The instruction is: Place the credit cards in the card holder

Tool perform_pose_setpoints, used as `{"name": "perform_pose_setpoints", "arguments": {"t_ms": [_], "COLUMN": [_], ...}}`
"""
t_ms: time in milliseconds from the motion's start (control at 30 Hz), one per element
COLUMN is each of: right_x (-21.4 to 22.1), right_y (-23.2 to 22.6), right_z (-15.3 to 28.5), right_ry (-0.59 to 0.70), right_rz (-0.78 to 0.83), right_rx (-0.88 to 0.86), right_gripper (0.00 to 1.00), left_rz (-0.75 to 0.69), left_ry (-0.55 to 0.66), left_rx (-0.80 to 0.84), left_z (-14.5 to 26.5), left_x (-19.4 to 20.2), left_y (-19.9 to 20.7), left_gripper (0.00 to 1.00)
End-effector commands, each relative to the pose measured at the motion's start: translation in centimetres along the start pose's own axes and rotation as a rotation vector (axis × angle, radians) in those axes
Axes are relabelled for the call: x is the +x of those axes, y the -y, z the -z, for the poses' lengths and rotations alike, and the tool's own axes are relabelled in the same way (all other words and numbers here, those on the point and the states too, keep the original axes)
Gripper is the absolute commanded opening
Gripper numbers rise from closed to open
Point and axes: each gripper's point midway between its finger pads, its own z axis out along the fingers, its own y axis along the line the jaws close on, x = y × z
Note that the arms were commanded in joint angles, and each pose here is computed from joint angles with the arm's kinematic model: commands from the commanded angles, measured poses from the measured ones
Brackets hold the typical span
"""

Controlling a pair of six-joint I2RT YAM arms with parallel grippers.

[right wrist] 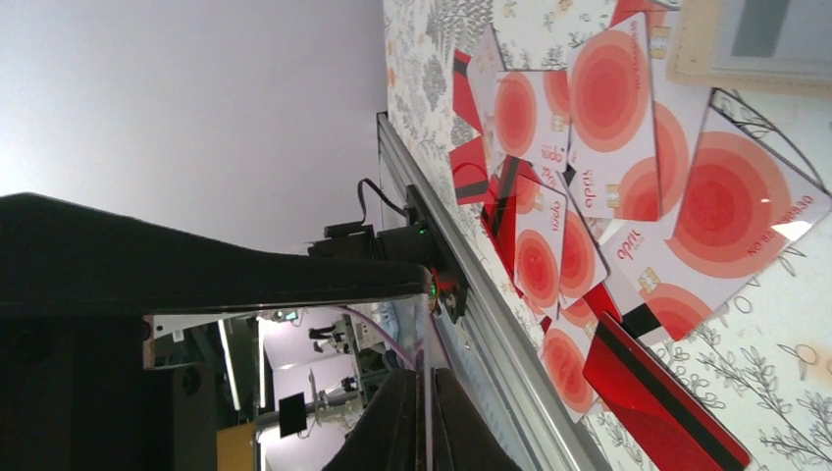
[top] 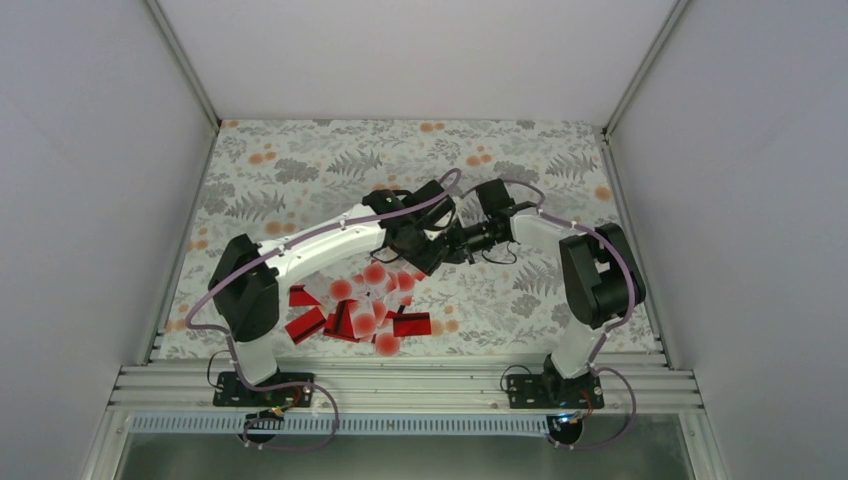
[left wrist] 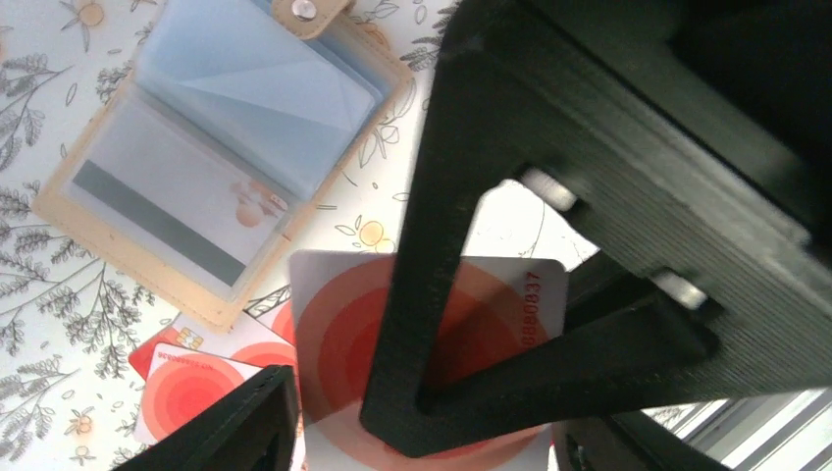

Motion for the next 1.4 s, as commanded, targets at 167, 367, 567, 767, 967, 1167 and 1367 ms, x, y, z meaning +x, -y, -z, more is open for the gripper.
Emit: {"name": "perform_pose_setpoints", "arguments": {"t_ms": [167, 367, 567, 767, 967, 1167, 1367], "right_x": [0.5, 0.1, 0.0, -0.2, 0.0, 0.3, 0.8], "right_y": [-1.6, -1.5, -1.9, -3.0, -5.2, -7.1, -8.2], "right_z": [-0.6, -0.6, -0.6, -0.4, 0.1, 0.1, -0.5], "right_ry": [-0.045, -0.043, -0.048, -0.05, -0.061, -0.083, -0.12], "right_rz": [0.056, 0.071, 0.107, 0.176, 0.268, 0.33, 0.358], "right_rx": [-0.082, -0.087, -0.106, -0.131, -0.186, -0.226, -0.266], "right_gripper": [0.04, 0.04, 0.04, 0.04, 0.04, 0.04, 0.04], "left_rz": [-0.014, -0.002, 0.063, 0.157, 0.177, 0.132, 0.088], "left_ry": [0.049, 0.06, 0.13, 0.334, 0.429, 0.453, 0.391], "left_rx": [0.036, 0.068, 0.154, 0.498, 0.735, 0.902, 0.988], "left_z": [0.4, 1.3, 4.3, 8.7, 9.1, 9.9, 8.9], "left_x": [-1.3, -1.1, -1.7, -1.2, 0.1, -0.1, -0.4], "left_y": [0.1, -0.7, -2.7, -3.8, -4.6, -4.7, -4.4], "left_gripper": [0.78, 0.89, 0.94, 0.91, 0.83, 0.71, 0.55]}}
